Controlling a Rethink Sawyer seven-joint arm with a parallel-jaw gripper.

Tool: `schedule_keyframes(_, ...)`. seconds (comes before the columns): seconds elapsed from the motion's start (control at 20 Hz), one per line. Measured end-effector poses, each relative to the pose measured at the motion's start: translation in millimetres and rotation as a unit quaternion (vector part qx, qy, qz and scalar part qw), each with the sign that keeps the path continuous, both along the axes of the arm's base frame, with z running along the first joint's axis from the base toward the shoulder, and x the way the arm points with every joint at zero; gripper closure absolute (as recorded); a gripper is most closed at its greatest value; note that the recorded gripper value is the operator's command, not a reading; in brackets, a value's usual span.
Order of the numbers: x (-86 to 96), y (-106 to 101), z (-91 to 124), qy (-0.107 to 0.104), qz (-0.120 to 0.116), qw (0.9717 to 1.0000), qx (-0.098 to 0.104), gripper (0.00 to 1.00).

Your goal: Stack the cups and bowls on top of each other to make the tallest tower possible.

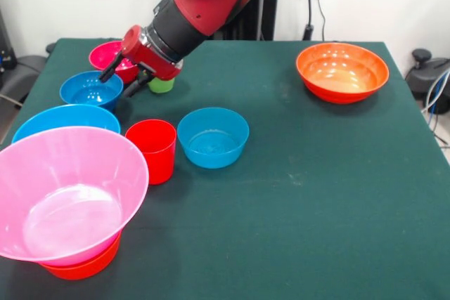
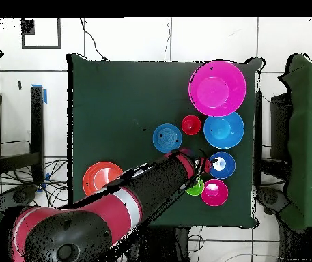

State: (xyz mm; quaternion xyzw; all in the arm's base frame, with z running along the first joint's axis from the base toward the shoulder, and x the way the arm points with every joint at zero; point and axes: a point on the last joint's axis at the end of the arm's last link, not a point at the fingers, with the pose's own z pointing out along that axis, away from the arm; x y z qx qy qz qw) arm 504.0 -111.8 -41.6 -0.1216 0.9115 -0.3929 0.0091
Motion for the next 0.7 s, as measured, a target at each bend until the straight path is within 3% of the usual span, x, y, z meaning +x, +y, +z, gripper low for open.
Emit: schedule_keyframes(0.7, 2.3, 2.4, -14.2, -0.017, 0.004, 0.9997, 0.014, 0.00)
